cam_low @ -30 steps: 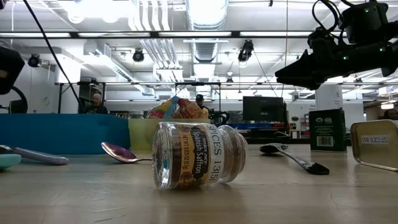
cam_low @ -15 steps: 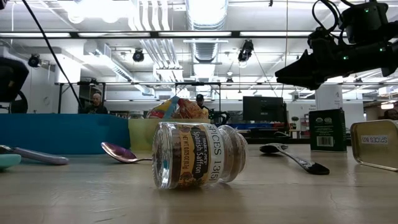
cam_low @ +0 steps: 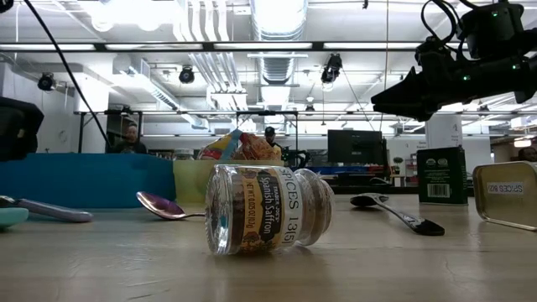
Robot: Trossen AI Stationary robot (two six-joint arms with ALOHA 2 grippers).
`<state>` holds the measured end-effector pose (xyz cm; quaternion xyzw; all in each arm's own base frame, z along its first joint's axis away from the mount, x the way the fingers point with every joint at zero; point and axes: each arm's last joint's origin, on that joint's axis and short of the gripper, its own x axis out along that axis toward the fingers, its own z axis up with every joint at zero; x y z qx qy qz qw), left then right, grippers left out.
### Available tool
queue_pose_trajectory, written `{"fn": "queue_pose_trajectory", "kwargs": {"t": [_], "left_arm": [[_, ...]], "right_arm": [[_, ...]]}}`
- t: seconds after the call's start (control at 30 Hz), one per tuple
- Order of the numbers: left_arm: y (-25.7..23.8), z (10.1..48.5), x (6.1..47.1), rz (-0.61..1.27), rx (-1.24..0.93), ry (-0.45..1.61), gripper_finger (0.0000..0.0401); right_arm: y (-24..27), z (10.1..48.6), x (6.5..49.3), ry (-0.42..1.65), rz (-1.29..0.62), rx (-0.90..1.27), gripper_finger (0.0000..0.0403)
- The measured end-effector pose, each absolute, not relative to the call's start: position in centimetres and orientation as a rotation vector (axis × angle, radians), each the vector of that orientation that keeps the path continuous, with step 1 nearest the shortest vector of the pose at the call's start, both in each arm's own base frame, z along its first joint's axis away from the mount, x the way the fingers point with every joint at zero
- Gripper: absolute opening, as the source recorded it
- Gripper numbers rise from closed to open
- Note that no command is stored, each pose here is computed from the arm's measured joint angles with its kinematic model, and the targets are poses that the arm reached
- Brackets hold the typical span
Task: Pick & Place Food Item
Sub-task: Put the green spice bottle into the green bin
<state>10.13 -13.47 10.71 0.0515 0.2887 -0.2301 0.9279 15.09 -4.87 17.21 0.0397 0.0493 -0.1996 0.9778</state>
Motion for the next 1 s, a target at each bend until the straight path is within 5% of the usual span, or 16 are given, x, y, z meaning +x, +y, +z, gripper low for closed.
{"fn": "queue_pose_trajectory", "kwargs": {"t": [1.0], "left_arm": [[-13.38,11.17,10.89,-0.506,0.115,0.549,0.0399]], "right_arm": [[-4.87,17.21,15.09,0.099,-0.402,0.080,0.0246]]}}
